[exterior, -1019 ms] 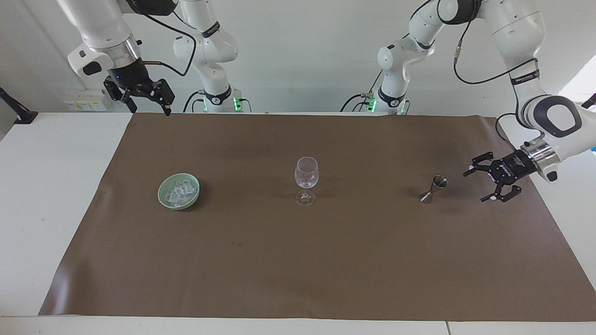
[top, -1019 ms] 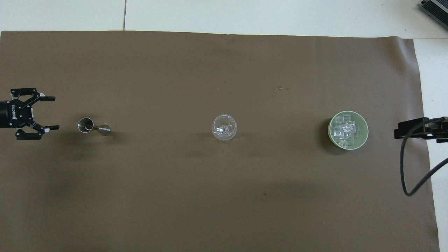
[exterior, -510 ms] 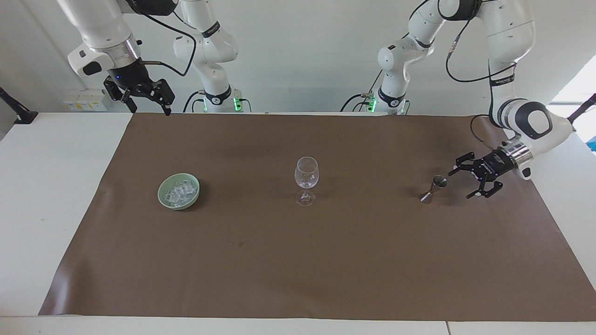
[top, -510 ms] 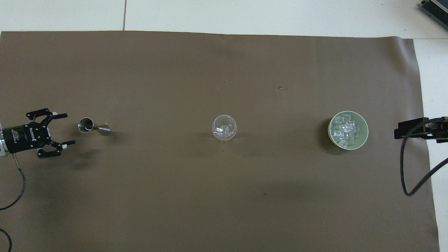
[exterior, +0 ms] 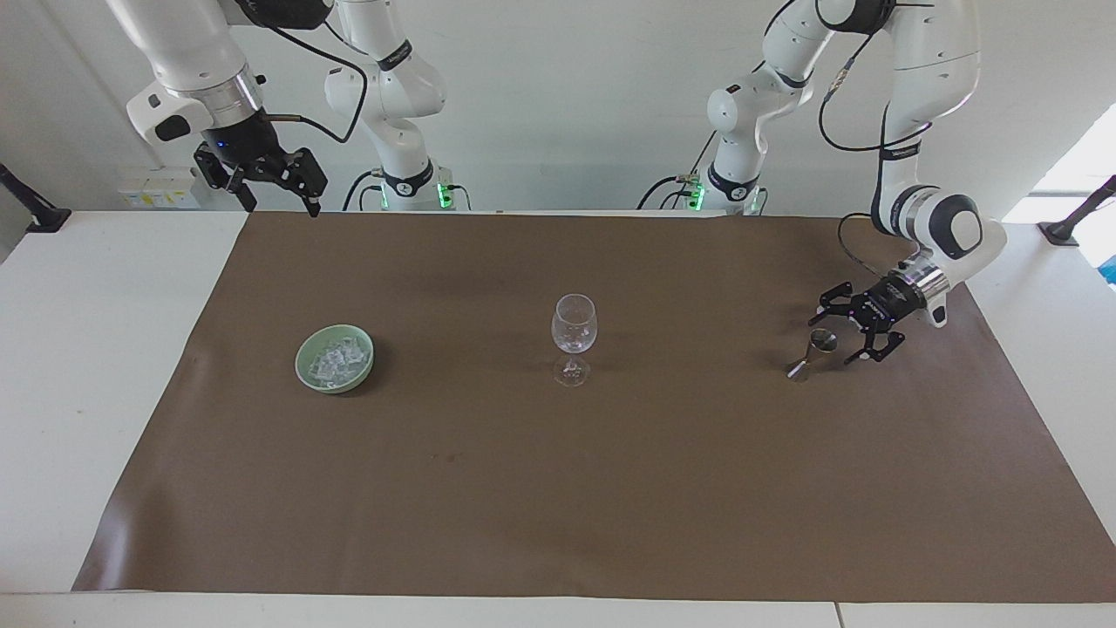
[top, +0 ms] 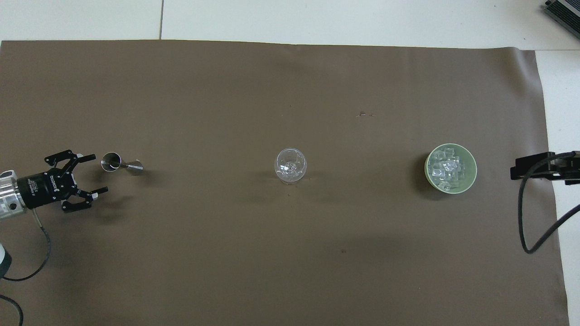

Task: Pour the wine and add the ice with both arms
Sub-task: 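Lower the open left gripper around the silver jigger and close it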

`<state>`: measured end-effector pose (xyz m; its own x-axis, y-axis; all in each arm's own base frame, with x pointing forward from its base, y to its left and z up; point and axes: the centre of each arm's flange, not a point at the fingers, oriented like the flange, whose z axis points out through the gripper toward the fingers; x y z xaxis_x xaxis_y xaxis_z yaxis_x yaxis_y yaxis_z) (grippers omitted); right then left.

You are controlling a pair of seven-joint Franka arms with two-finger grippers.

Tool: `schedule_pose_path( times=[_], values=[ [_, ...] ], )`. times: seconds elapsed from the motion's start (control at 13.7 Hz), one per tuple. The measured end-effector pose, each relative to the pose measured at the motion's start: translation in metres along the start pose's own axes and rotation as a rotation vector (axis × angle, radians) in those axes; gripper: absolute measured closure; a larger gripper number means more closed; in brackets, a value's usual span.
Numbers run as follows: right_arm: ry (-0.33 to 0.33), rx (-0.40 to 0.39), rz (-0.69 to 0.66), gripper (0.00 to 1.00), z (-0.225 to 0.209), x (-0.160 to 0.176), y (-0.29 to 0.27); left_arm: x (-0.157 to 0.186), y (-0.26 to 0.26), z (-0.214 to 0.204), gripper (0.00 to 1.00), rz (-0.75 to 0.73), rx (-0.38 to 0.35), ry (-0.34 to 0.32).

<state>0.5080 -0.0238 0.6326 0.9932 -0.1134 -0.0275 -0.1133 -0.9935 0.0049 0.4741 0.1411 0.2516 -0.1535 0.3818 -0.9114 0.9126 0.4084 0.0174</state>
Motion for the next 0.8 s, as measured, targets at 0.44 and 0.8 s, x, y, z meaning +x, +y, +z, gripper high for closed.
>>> schedule_pose_path(
  times=[0.44, 0.8],
  values=[
    [0.000, 0.000, 0.000, 0.00, 0.000, 0.000, 0.000, -0.003, -0.011, 0.030, 0.00, 0.010, -0.080, -0.004],
    [0.000, 0.000, 0.000, 0.00, 0.000, 0.000, 0.000, 0.001, -0.019, 0.035, 0.00, 0.001, -0.120, -0.029]
  ],
)
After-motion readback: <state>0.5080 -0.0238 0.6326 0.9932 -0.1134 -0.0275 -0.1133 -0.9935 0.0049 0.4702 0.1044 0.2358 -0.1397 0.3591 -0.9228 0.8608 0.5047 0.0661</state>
